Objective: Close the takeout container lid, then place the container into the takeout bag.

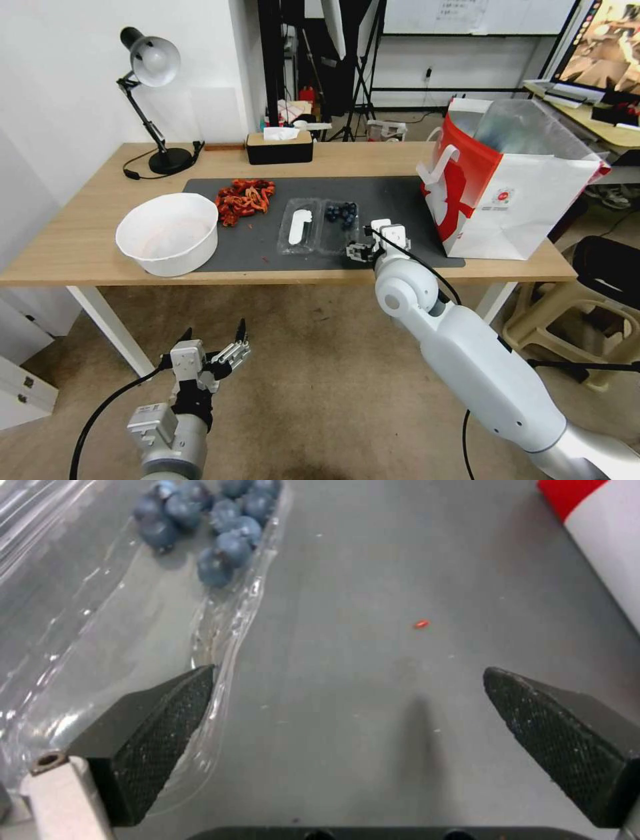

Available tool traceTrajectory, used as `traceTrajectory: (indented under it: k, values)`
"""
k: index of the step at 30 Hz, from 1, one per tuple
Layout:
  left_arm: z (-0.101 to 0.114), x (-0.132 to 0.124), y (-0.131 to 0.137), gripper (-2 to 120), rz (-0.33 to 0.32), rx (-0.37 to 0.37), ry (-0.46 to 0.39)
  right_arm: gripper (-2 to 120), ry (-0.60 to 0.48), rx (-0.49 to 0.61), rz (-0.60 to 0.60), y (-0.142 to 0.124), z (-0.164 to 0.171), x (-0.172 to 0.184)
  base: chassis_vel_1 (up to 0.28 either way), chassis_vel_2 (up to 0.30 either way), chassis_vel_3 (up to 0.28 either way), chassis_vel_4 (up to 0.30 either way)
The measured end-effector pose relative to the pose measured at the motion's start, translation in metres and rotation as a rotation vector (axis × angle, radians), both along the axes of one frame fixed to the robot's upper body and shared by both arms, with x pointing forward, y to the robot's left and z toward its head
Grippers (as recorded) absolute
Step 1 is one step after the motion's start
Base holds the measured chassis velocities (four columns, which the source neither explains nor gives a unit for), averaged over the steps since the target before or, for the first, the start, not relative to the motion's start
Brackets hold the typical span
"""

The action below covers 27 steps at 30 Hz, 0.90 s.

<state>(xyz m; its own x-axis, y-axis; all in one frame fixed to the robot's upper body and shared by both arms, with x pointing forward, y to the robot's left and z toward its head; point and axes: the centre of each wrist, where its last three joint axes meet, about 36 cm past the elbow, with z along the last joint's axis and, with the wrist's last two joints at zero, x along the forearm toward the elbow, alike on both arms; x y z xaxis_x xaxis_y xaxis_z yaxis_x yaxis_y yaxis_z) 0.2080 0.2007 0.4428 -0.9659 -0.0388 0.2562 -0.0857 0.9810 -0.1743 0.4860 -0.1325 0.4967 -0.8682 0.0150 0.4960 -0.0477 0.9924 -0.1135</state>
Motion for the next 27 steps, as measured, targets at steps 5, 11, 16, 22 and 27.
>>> traceTrajectory:
  k: [5,11,16,22,27]
  values:
    - [-0.001,0.0,0.0,100,-0.001,0.0,0.001,100,0.002,-0.001,-0.005,-0.008,-0.001,0.003,0.0,0.0,0.0,0.0]
    - [-0.001,0.0,0.0,100,-0.001,0.0,0.001,100,0.004,0.001,-0.004,-0.012,-0.002,0.003,0.0,0.0,0.0,0.0]
    - [-0.002,0.0,-0.001,100,-0.001,-0.001,-0.001,100,0.0,0.023,0.008,-0.017,0.0,0.002,0.0,0.0,0.0,0.0]
    - [0.0,0.0,-0.001,100,0.008,-0.008,-0.001,100,-0.018,0.084,0.058,-0.028,0.009,0.001,0.0,0.0,0.0,0.0]
    - [0.001,0.0,-0.001,100,0.011,-0.011,-0.012,100,-0.143,0.151,0.125,-0.045,0.015,-0.017,0.0,0.0,0.0,0.0]
